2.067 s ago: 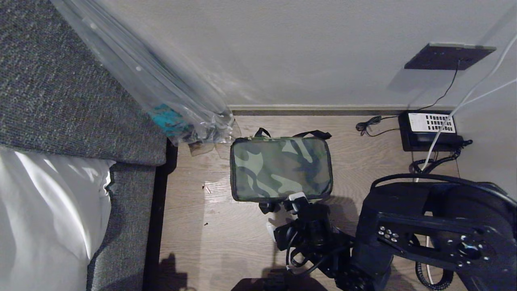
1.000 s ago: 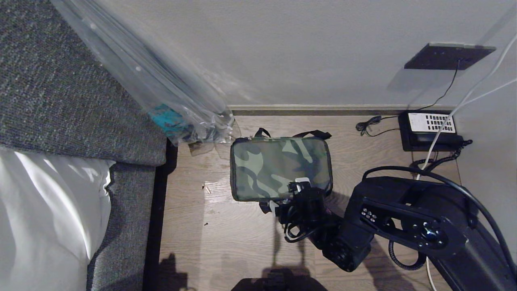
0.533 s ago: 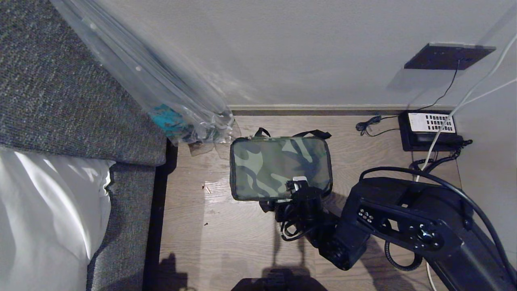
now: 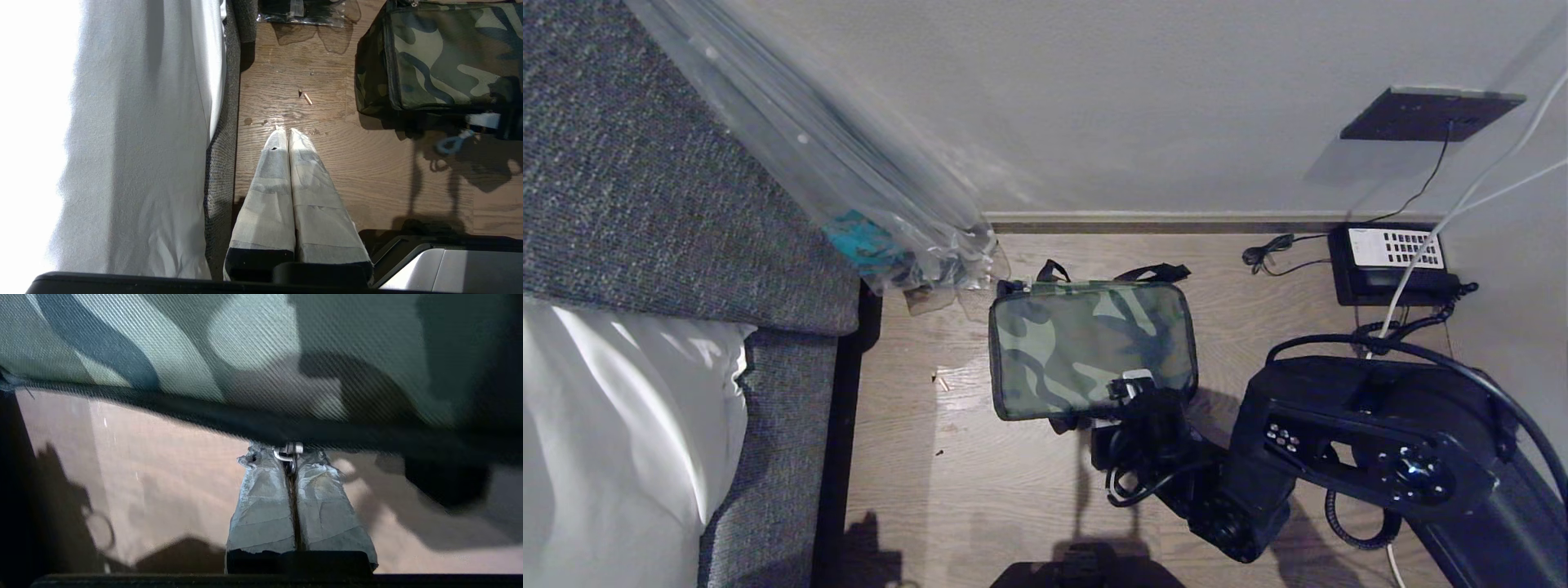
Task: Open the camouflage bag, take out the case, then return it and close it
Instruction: Open the top of the storage box
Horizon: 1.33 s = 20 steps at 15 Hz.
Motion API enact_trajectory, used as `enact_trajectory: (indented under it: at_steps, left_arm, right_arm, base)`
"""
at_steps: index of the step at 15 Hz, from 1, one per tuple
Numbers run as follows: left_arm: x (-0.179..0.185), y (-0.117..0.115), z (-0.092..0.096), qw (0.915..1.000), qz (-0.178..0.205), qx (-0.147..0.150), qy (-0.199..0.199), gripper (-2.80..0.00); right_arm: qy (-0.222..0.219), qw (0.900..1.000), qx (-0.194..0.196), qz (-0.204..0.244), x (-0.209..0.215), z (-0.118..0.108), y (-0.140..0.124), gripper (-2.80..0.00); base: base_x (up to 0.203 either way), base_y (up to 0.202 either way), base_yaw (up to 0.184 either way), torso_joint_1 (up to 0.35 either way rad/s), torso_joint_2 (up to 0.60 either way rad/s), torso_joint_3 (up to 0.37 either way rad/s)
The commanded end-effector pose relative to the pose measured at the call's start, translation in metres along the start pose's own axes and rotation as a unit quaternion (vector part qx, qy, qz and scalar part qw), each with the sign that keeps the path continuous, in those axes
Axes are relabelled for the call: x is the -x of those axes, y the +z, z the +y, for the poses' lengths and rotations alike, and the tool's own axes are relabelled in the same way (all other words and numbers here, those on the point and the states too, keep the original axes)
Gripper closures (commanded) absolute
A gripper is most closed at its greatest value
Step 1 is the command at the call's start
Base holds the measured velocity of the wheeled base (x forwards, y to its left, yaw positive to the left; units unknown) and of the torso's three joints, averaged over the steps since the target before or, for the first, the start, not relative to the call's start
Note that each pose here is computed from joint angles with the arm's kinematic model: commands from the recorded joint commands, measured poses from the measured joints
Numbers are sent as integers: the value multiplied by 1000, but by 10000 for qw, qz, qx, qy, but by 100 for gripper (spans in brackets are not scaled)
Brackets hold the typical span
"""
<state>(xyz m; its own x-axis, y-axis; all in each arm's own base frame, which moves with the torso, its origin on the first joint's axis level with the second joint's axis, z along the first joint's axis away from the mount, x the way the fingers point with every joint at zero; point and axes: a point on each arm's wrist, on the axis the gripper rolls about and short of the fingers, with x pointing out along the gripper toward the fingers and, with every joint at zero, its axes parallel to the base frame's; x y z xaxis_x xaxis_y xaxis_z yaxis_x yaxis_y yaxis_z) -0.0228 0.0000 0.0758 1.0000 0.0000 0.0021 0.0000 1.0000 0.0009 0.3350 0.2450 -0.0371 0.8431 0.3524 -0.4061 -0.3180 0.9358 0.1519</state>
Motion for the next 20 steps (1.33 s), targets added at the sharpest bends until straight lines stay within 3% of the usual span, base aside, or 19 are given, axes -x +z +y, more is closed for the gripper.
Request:
enact_trajectory:
  at_steps: [1, 9, 20]
  left_arm:
    - [0, 0, 0, 10000, -5, -3, 0, 0]
    - [0, 0, 0, 10000, -5, 4, 0, 0]
    - [0, 0, 0, 10000, -5, -1, 4, 0]
  right_arm:
    - [11, 10000, 1, -8, 13, -2, 7, 0]
    - [-118, 9995, 292, 36, 17, -14, 9, 0]
    - [-728, 9970, 237, 77, 14, -69, 19, 0]
  base:
    - [0, 0, 0, 0, 0, 0]
    - [0, 0, 0, 0, 0, 0]
    - [0, 0, 0, 0, 0, 0]
